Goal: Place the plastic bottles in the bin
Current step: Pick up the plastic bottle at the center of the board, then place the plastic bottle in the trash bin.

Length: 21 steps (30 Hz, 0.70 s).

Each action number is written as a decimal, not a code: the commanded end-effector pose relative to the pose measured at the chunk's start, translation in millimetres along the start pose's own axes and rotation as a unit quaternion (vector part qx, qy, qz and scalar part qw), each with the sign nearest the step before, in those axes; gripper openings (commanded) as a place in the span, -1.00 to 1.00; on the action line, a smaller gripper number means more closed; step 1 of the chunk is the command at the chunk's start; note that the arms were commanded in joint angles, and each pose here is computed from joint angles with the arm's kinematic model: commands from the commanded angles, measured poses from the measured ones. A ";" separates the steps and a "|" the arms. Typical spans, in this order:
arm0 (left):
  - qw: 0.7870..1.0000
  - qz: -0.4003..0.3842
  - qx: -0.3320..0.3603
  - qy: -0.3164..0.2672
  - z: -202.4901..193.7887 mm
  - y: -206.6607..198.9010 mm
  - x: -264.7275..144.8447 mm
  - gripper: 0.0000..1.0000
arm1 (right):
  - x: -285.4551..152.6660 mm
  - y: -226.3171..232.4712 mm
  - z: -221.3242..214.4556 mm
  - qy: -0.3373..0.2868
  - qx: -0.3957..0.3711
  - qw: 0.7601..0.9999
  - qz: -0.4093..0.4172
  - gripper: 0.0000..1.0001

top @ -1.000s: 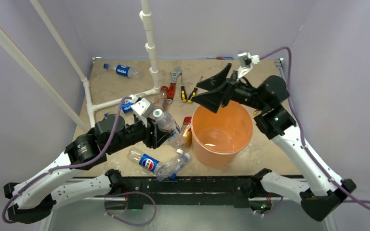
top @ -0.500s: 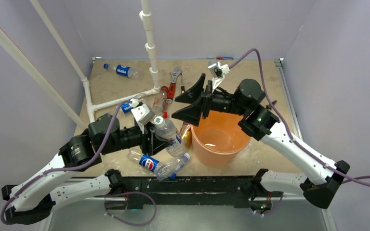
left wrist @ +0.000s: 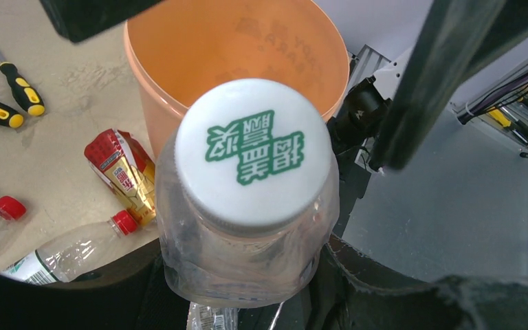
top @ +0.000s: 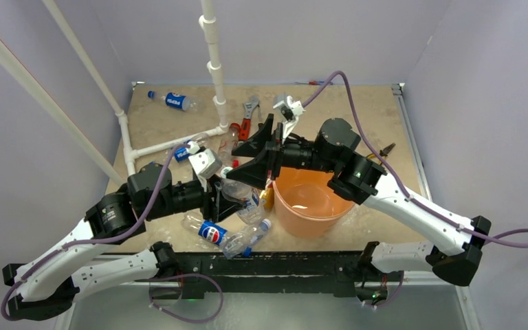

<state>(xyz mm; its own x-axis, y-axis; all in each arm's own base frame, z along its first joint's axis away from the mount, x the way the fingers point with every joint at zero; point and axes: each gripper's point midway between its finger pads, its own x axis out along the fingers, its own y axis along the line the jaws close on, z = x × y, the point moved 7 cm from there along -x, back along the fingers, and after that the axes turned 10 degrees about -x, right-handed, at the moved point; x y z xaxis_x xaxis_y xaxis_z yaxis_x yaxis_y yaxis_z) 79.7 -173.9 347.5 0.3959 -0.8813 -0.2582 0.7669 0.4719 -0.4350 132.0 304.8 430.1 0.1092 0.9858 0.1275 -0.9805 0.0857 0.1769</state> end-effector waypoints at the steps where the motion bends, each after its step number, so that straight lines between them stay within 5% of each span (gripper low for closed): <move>1: 1.000 -0.003 0.004 -0.012 3.7 -0.7 -1.8 -0.08 | 3.8 3.3 11.1 -0.008 -0.027 0.999 -0.024 0.43; 21: 1.000 0.014 0.000 -0.016 4.4 3.2 0.7 -0.13 | 13.3 12.0 -7.4 0.040 -0.021 0.998 -0.048 0.17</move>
<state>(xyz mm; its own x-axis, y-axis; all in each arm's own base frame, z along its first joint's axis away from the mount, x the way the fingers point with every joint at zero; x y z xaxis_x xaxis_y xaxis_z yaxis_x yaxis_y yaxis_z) 81.8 -172.4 346.0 0.4167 -0.8696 -0.2647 0.7563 0.4932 -0.4298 120.1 323.6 408.7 0.1572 0.9876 0.0018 -0.9719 0.1543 0.1777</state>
